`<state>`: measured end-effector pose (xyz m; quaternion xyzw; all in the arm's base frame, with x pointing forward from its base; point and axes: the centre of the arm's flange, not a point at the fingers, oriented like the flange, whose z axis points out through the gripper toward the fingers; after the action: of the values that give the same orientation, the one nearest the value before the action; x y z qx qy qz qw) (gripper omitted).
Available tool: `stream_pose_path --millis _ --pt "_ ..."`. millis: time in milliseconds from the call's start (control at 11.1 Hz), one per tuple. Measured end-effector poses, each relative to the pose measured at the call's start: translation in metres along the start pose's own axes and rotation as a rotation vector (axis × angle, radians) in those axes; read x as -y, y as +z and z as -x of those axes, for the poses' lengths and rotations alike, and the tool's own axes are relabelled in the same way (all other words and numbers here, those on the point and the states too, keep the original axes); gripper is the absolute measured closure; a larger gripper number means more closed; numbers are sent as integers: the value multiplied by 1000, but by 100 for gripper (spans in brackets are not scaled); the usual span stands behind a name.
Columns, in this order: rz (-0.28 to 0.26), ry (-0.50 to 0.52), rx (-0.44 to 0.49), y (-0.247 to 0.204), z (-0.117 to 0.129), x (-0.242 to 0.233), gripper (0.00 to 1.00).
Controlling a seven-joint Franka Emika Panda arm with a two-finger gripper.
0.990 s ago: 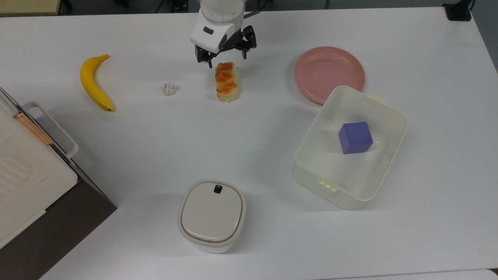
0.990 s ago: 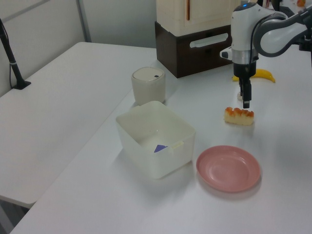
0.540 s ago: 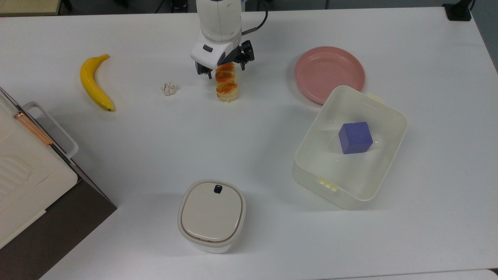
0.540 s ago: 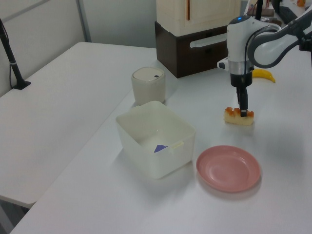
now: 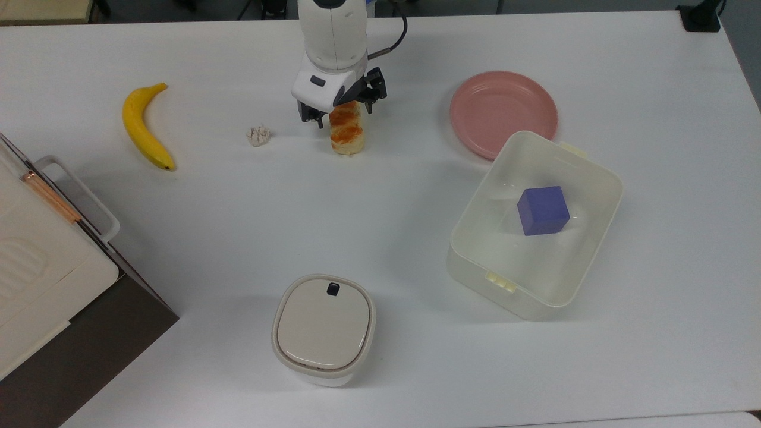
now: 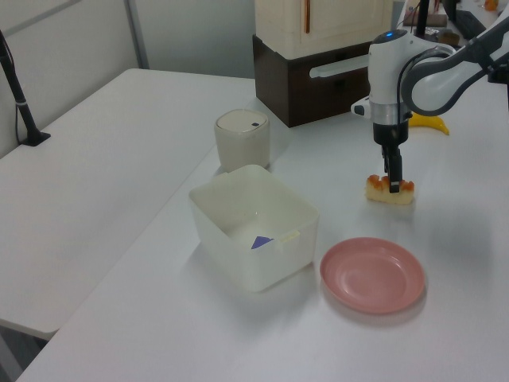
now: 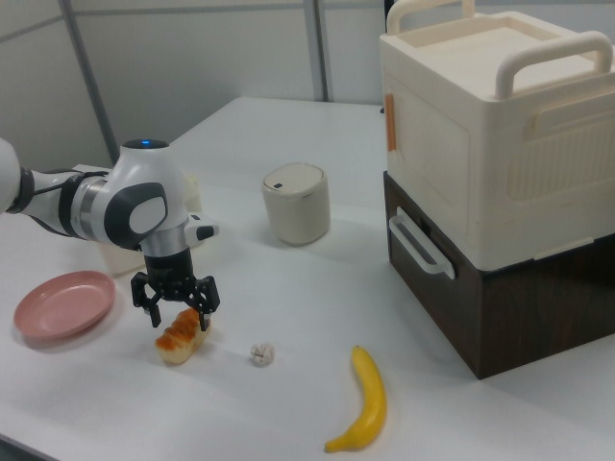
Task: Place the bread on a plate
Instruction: 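Lower the gripper around the bread roll and close it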
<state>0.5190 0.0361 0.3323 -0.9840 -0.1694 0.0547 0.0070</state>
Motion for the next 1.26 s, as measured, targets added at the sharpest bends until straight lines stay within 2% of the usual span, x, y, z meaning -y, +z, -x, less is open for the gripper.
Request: stream_pose_path --millis 630,720,900,1080,1170,1260 --pt "-3 -21 33 30 -5 -3 1" --pt "1 -43 35 33 -6 -3 7" --pt "6 -73 31 31 -6 -8 45" --pt "7 -80 28 30 -6 -9 70" --pt "7 -81 28 30 -7 -9 78" --pt "8 -81 27 30 -6 -9 79"
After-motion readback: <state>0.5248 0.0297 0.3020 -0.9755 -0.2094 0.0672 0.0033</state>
